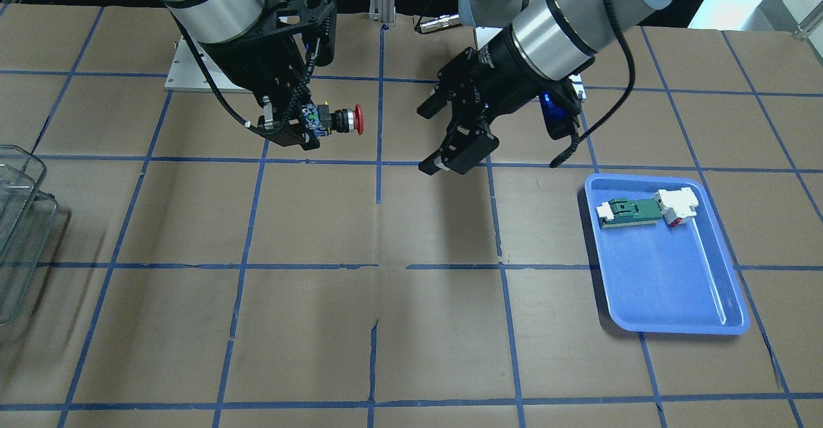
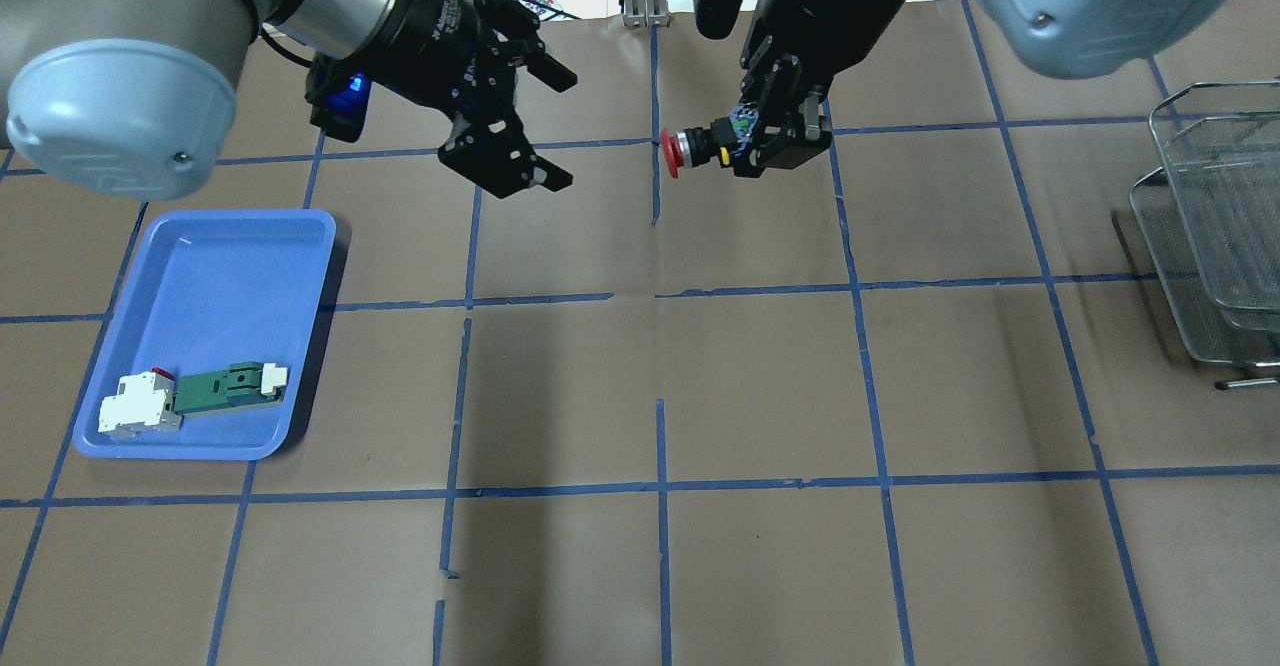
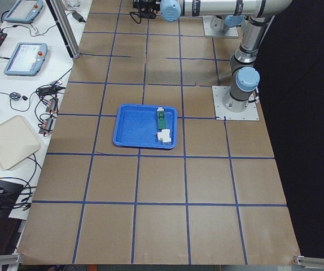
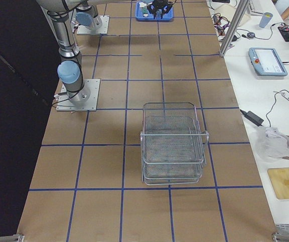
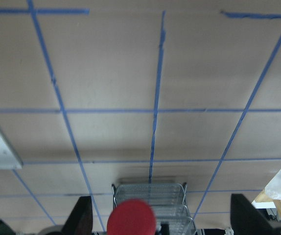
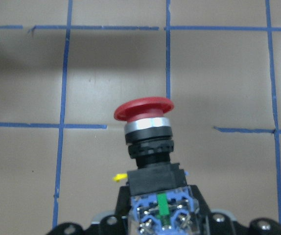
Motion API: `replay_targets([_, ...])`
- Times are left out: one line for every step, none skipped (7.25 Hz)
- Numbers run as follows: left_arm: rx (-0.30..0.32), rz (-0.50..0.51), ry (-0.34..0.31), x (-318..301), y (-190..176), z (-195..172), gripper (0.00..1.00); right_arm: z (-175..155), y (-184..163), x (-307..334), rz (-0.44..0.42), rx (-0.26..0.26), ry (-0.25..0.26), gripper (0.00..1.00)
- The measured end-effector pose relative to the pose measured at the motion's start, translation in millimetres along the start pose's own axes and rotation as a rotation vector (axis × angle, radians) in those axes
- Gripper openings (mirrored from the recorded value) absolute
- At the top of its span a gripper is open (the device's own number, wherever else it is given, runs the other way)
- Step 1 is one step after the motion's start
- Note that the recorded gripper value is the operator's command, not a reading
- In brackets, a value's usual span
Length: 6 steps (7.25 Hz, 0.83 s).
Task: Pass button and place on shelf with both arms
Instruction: 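Open the left gripper and pull it back while the right gripper holds the button, then carry the button over the mesh basket while the left arm returns over the tray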
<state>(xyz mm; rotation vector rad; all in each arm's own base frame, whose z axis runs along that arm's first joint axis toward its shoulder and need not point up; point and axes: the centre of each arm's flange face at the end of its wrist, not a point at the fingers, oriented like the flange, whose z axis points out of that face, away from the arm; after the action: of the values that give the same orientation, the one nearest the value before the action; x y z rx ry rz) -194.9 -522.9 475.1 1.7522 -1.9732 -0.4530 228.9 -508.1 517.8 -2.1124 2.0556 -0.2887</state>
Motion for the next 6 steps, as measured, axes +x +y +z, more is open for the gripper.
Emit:
replay_targets([0.108,0.148,-0.036,1,-35,-11,1.00,-14,24,0,0.000,-0.049,0.019,0.02])
replay_targets([0.201,0.309,-0.101,-3,-63,-21,1.00,-27,57,3,-0.020,-0.087,0.024,0.02])
replay_targets([0.291,0.467,-0.185,-10,-82,-34,1.00,-43,96,4,-0.018,-0.106,0.022,0.02])
replay_targets([0.352,0.627,-0.259,-17,-89,-46,1.00,-58,140,3,0.010,-0.111,0.011,0.02])
replay_targets([0.371,0.820,-0.313,-26,-85,-57,1.00,-72,195,0,0.020,-0.107,-0.007,0.07])
replay_targets([0.379,0.980,-0.353,-36,-79,-67,1.00,-83,260,-4,0.031,-0.092,-0.021,0.07])
